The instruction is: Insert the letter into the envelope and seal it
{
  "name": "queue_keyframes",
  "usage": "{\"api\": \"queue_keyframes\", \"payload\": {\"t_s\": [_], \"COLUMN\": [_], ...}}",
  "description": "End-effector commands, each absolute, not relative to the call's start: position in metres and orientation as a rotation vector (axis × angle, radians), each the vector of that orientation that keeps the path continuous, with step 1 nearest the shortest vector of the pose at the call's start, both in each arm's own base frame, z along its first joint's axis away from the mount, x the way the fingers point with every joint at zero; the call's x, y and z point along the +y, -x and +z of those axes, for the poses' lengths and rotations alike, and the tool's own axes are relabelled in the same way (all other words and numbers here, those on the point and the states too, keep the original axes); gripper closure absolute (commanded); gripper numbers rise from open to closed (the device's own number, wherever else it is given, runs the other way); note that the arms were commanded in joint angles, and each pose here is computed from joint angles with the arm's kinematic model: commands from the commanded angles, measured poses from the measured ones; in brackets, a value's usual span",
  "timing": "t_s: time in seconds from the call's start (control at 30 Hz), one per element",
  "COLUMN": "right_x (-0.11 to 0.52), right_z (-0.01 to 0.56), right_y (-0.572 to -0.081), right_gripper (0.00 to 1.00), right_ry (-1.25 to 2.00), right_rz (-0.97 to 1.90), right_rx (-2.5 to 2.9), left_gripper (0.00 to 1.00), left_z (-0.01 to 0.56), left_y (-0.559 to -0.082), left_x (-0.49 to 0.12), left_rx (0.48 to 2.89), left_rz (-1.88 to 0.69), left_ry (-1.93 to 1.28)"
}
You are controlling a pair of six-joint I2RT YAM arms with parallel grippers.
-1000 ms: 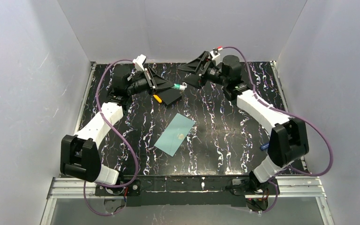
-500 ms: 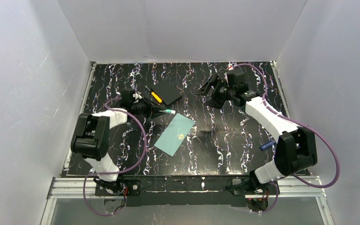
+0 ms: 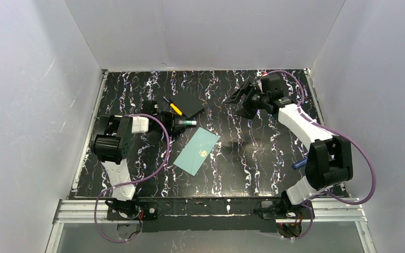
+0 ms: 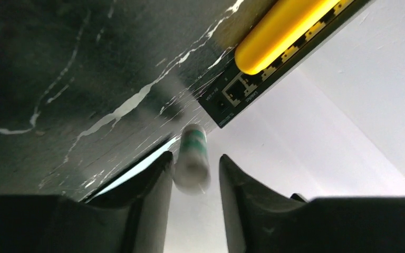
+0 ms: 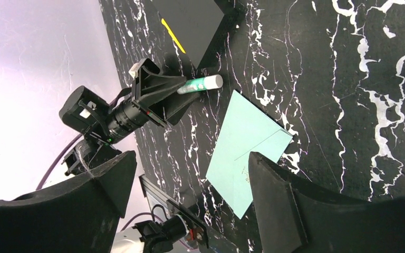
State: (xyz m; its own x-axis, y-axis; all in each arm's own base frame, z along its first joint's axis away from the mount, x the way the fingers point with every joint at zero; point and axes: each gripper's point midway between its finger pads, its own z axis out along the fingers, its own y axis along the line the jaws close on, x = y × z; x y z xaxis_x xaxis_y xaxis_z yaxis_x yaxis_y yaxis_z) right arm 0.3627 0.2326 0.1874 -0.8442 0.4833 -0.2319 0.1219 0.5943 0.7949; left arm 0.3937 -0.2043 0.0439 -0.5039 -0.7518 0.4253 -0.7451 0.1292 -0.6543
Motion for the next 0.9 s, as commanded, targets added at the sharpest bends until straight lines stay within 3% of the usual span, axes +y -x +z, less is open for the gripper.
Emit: {"api": "queue_keyframes", "payload": {"t_s": [0.0, 0.17, 0.43, 0.63, 0.7, 0.73, 0.87], "right_x": [0.237, 0.235, 0.224, 0.185, 0.165, 0.156, 0.108], "right_z": [0.221, 0.229, 0.240, 0.260, 0.263, 0.267, 0.290], "right_y": [-0.374, -0.373, -0.364, -0.362, -0.359, -0.359, -0.357], "right_gripper": [0.15, 0.16, 0.15, 0.07, 0.01, 0.01, 0.01], "right_ry": [-0.424, -0.424, -0.369, -0.168, -0.115, -0.100, -0.174], "right_rz": [1.219, 1.222, 1.136, 0.786, 0.631, 0.565, 0.270], "right_rx": [2.313, 2.293, 2.286, 2.279, 2.296, 2.289, 2.226], "left_gripper": [0.58, 0.43, 0.34, 0.27, 0.05, 0.02, 0.02], "left_z": [0.044, 0.058, 0.117, 0.188, 0.207, 0.216, 0.245], "left_y": [-0.396, -0.393, -0.356, -0.315, -0.297, -0.290, -0.260], "left_x": [-0.205, -0.198, -0.182, -0.138, -0.118, -0.108, -0.054], "left_rx": [2.391, 2.501, 2.557, 2.542, 2.550, 2.529, 2.427], "left_rz": [-1.289, -1.146, -1.054, -0.859, -0.711, -0.639, -0.277], "left_ry": [1.618, 1.482, 1.145, 0.682, 0.551, 0.500, 0.418]}}
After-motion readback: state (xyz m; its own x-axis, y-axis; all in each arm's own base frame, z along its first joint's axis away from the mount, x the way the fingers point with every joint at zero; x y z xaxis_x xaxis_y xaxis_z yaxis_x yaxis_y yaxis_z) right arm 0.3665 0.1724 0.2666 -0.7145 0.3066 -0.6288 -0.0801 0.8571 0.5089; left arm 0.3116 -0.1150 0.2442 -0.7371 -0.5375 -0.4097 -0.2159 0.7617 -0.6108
